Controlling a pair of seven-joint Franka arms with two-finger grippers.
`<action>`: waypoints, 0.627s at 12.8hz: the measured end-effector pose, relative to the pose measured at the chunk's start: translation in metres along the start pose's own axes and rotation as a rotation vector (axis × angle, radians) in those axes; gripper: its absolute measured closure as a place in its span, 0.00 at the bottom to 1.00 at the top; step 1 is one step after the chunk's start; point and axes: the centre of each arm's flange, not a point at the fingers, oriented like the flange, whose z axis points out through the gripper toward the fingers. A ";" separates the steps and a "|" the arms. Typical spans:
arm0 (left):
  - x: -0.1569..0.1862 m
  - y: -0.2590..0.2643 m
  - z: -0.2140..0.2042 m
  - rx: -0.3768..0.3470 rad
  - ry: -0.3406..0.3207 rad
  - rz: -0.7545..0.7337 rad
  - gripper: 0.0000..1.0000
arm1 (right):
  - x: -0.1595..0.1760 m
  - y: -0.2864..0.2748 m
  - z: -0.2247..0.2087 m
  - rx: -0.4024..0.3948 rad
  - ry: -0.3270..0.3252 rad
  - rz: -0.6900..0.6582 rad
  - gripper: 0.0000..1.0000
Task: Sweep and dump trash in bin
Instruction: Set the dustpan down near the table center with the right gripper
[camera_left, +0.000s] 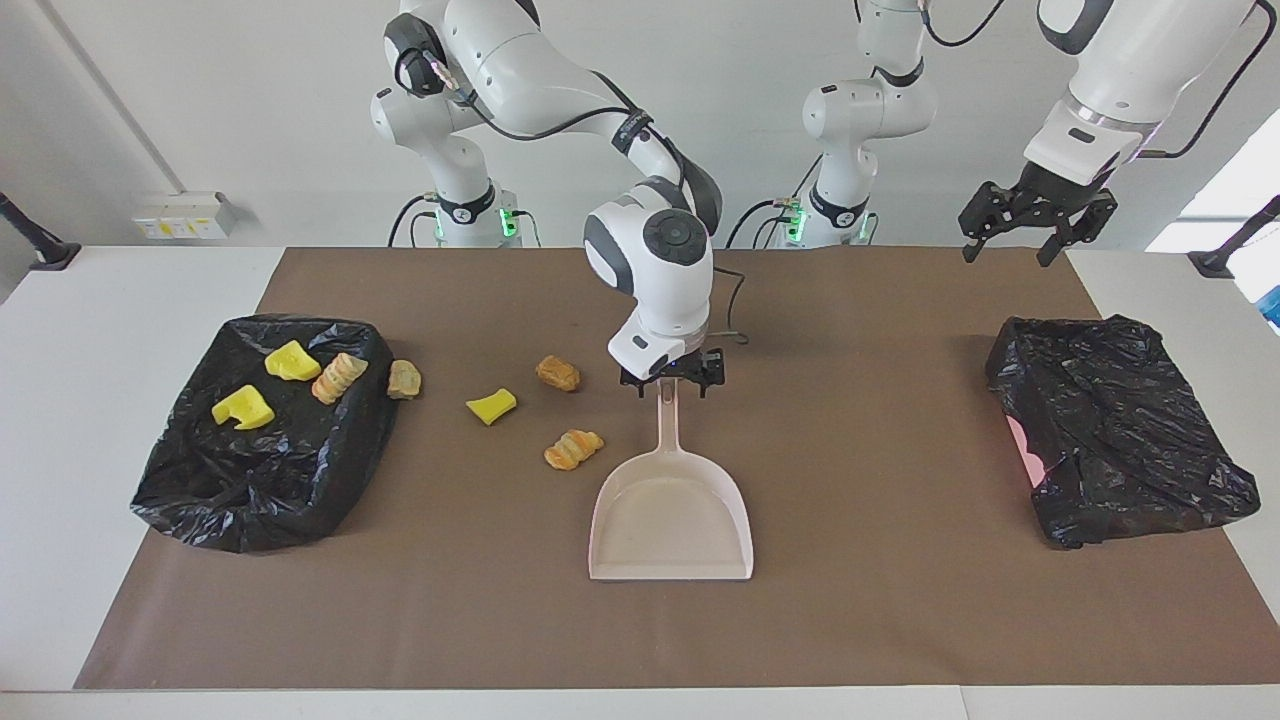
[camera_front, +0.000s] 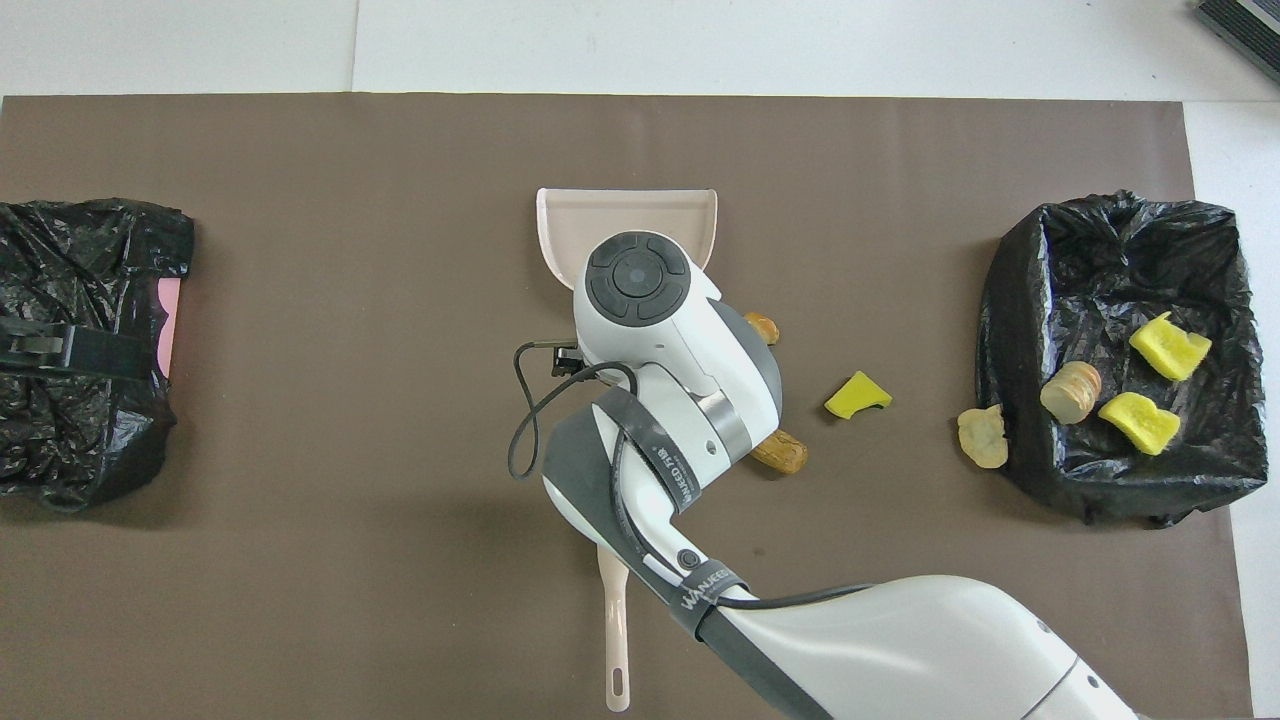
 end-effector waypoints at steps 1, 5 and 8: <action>0.000 0.000 0.000 0.000 -0.004 0.000 0.00 | -0.005 0.002 -0.005 -0.014 -0.024 0.001 0.00; -0.001 0.001 0.001 0.000 -0.007 0.001 0.00 | -0.048 0.004 -0.025 0.003 -0.085 -0.004 0.00; 0.001 0.011 0.008 -0.002 -0.009 0.019 0.00 | -0.097 0.011 -0.031 -0.006 -0.085 -0.009 0.00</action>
